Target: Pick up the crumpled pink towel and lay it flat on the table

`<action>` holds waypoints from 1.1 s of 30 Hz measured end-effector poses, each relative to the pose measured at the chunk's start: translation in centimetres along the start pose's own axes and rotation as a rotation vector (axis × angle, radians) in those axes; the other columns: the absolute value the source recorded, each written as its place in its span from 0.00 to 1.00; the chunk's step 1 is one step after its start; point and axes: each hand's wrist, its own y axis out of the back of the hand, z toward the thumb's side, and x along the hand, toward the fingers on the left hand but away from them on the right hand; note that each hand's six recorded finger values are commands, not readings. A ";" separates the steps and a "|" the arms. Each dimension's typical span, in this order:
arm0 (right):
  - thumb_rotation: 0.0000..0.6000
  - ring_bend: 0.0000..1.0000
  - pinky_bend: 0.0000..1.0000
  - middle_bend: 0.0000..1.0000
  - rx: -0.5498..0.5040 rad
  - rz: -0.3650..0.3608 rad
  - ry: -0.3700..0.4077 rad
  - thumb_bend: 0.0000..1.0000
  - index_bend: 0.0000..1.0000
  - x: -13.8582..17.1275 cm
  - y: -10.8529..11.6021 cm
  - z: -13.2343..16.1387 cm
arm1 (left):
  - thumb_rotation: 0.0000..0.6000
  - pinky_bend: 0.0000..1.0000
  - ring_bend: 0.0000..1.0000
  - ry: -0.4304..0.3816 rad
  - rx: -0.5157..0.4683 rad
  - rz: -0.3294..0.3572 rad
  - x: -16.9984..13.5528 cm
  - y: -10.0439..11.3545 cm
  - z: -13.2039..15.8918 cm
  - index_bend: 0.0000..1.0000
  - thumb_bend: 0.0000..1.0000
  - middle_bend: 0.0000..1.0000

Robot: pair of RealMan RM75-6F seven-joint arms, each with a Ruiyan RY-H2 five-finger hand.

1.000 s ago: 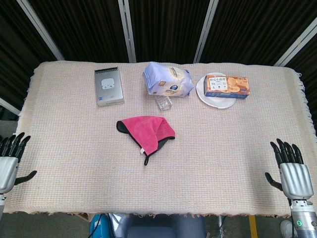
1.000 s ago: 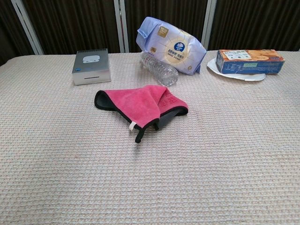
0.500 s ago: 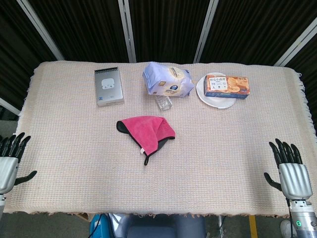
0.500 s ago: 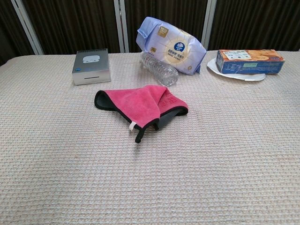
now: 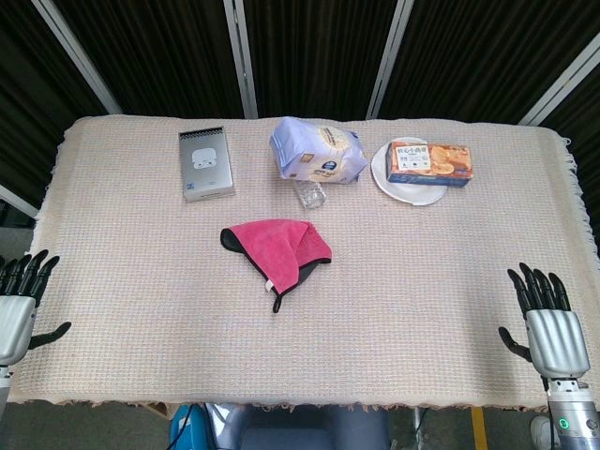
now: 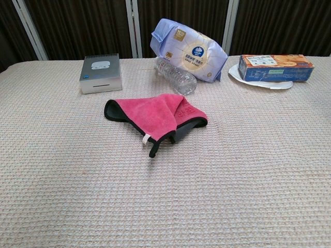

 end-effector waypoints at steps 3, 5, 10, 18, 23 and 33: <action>1.00 0.00 0.00 0.00 -0.002 0.000 0.001 0.26 0.00 0.0 0.0 0.0 | 1.00 0.02 0.00 -0.003 -0.001 -0.005 0.0 -0.1 0.1 0.00 0.00 0.00; 1.00 0.00 0.00 0.00 -0.001 0.002 0.001 0.26 0.00 0.0 -0.1 0.0 | 1.00 0.02 0.00 -0.008 -0.003 -0.005 0.1 -0.2 0.2 0.00 0.00 0.00; 1.00 0.00 0.00 0.00 -0.004 0.006 -0.010 0.26 0.00 -0.2 -0.3 -0.2 | 1.00 0.02 0.00 -0.062 -0.031 -0.007 0.5 -0.4 1.4 0.01 0.00 0.00; 1.00 0.00 0.00 0.00 -0.026 0.001 -0.023 0.26 0.00 -0.6 -0.2 -0.6 | 1.00 0.02 0.00 -0.210 -0.051 -0.024 2.7 -1.2 5.8 0.08 0.07 0.00; 1.00 0.00 0.00 0.00 -0.035 0.004 -0.028 0.26 0.00 -0.8 -0.3 -0.8 | 1.00 0.02 0.00 -0.302 -0.028 -0.045 4.3 -2.5 10.3 0.06 0.18 0.00; 1.00 0.00 0.00 0.00 -0.058 0.008 -0.047 0.26 0.00 -1.1 -0.4 -1.5 | 1.00 0.02 0.00 -0.415 0.006 -0.063 6.7 -6.3 20.2 0.03 0.19 0.00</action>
